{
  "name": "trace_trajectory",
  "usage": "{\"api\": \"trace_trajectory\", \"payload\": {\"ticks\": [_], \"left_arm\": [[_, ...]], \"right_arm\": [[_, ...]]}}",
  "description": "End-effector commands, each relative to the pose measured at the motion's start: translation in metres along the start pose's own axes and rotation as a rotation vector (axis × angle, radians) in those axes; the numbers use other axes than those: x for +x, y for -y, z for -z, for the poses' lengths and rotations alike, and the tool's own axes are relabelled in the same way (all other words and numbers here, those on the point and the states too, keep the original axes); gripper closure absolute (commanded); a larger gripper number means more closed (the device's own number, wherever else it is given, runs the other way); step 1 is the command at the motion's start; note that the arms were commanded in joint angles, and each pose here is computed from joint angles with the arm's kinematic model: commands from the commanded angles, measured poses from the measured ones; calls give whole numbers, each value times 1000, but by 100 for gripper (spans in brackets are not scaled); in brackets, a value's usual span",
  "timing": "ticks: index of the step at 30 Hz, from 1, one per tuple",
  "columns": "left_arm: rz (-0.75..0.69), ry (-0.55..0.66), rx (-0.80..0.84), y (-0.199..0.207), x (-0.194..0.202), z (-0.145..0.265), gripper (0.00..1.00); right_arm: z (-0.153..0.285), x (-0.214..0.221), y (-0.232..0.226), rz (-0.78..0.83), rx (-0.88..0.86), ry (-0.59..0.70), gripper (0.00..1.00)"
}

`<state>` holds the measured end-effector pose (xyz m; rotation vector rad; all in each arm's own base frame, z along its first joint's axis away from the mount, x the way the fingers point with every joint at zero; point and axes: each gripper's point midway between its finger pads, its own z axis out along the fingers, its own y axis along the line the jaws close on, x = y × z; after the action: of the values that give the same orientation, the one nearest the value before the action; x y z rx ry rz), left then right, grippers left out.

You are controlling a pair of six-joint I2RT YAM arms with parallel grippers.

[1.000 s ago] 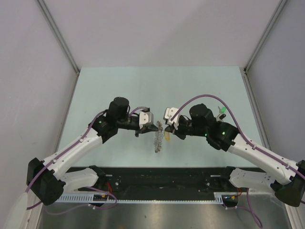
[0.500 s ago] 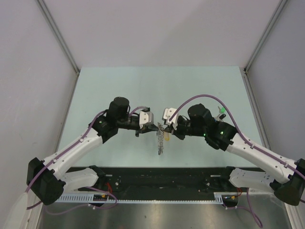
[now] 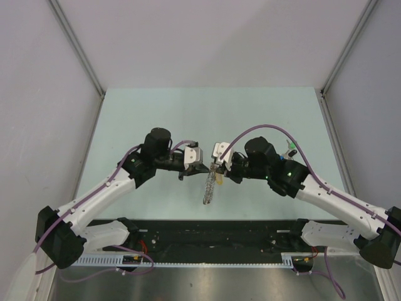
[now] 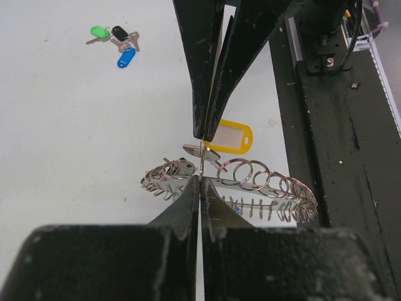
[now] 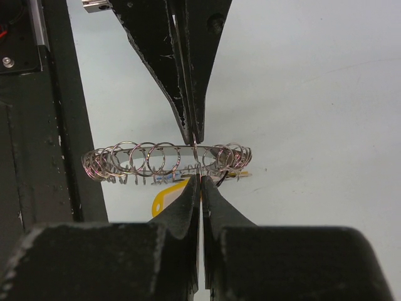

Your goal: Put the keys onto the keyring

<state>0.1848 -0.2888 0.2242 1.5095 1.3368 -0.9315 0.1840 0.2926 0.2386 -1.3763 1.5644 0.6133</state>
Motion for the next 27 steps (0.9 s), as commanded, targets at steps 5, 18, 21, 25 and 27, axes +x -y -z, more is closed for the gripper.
{"api": "trace_trajectory", "payload": {"ticks": [5, 18, 21, 25, 27], "left_arm": [[-37, 53, 24, 1, -18, -1, 100], [-15, 33, 11, -3, -12, -4, 100], [-16, 33, 6, -4, -13, -4, 100], [-16, 33, -1, -5, -13, -4, 100], [-15, 32, 1, -5, -13, -4, 100]], "right_arm": [[5, -27, 8, 39, 34, 67, 100], [11, -25, 7, 38, 44, 55, 100], [9, -23, 5, 37, 33, 49, 100], [7, -22, 5, 36, 29, 44, 100], [6, -21, 5, 35, 29, 39, 100]]}}
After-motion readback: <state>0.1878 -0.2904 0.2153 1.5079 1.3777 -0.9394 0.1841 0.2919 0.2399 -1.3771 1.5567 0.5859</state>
